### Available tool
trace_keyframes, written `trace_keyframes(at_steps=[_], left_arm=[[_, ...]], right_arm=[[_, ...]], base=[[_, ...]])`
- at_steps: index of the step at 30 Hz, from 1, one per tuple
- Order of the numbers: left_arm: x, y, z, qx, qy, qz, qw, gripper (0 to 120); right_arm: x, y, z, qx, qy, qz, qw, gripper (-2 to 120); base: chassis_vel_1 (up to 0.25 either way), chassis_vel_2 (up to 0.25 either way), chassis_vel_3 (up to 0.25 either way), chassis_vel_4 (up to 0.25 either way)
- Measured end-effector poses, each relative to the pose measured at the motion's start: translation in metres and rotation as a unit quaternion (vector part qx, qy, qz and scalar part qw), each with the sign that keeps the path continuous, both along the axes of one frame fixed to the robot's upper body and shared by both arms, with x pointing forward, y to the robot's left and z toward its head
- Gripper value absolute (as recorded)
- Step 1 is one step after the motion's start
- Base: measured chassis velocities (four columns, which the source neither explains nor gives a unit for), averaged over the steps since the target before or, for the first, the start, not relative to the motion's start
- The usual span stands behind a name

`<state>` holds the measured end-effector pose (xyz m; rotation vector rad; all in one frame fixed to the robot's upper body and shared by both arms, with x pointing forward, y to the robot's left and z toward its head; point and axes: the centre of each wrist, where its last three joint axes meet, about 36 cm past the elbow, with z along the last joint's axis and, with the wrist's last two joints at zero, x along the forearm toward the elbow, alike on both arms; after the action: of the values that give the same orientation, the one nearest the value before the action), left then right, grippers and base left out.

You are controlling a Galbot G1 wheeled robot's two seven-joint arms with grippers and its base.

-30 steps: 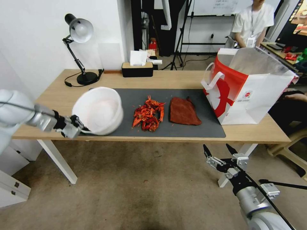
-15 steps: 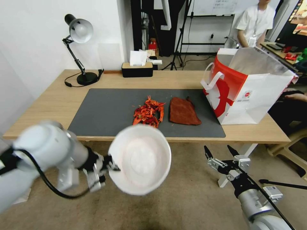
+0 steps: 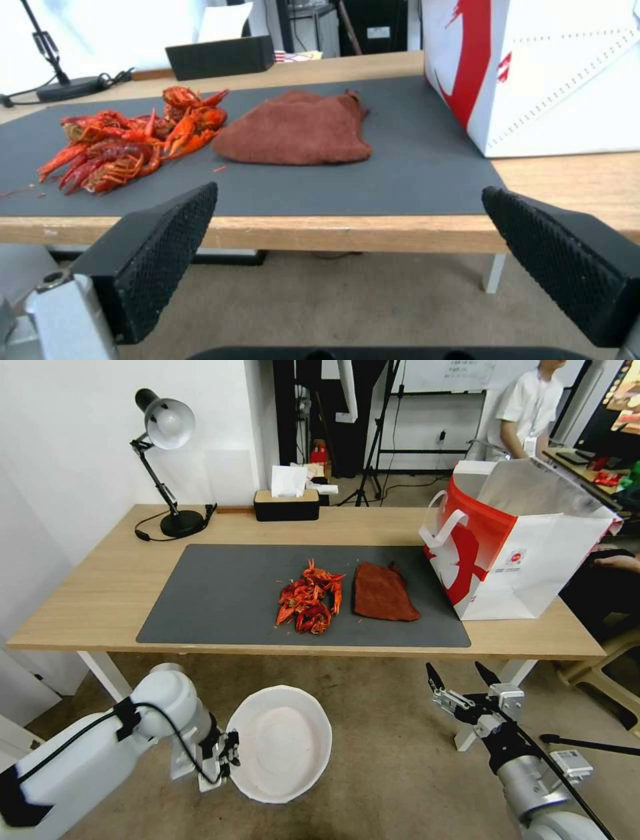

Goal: Sweep shrimp from table into container with towel, then put container into takeout bag.

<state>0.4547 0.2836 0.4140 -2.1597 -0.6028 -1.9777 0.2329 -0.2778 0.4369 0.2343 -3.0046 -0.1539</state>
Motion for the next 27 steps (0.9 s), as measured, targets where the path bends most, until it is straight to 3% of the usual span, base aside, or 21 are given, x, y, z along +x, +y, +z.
trace_keyframes(at_steps=[1, 6, 8, 10, 11, 12, 14, 17, 27], left_arm=[[0.012, 0.006, -0.006, 0.002, 0.002, 0.014, 0.9999, 0], [0.036, 0.013, -0.009, -0.013, -0.003, 0.043, 0.9990, 0], [0.042, 0.014, -0.005, -0.025, -0.008, 0.050, 0.9984, 0], [0.049, 0.012, 0.013, -0.053, -0.028, 0.054, 0.9967, 0], [0.049, 0.009, 0.026, -0.069, -0.041, 0.051, 0.9955, 0], [0.049, 0.009, 0.026, -0.069, -0.041, 0.051, 0.9955, 0], [0.044, 0.002, 0.043, -0.085, -0.060, 0.041, 0.9937, 0], [0.042, -0.002, 0.052, -0.090, -0.070, 0.034, 0.9929, 0], [0.032, -0.005, 0.061, -0.091, -0.088, 0.011, 0.9919, 0]], right_arm=[[0.000, 0.000, 0.000, -0.001, -0.001, 0.001, 1.000, 100], [0.002, 0.001, 0.001, 0.001, -0.005, 0.002, 1.000, 100], [0.003, 0.002, 0.002, 0.003, -0.006, 0.004, 1.000, 100], [0.006, 0.004, 0.002, 0.012, -0.009, 0.011, 1.000, 100], [0.008, 0.004, 0.002, 0.018, -0.012, 0.015, 1.000, 100], [0.008, 0.004, 0.002, 0.018, -0.012, 0.015, 1.000, 100], [0.014, 0.006, 0.003, 0.033, -0.016, 0.027, 0.999, 100], [0.020, 0.008, 0.004, 0.047, -0.019, 0.043, 0.998, 100], [0.066, 0.017, 0.019, 0.043, -0.045, 0.080, 0.995, 100]], base=[[0.000, 0.000, 0.000, 0.000], [0.000, 0.000, 0.000, 0.000], [0.000, 0.000, 0.000, 0.000], [0.000, 0.000, 0.000, 0.000], [0.000, 0.000, 0.000, 0.000], [0.000, 0.000, 0.000, 0.000], [0.000, 0.000, 0.000, 0.000], [0.000, 0.000, 0.000, 0.000], [0.000, 0.000, 0.000, 0.000]])
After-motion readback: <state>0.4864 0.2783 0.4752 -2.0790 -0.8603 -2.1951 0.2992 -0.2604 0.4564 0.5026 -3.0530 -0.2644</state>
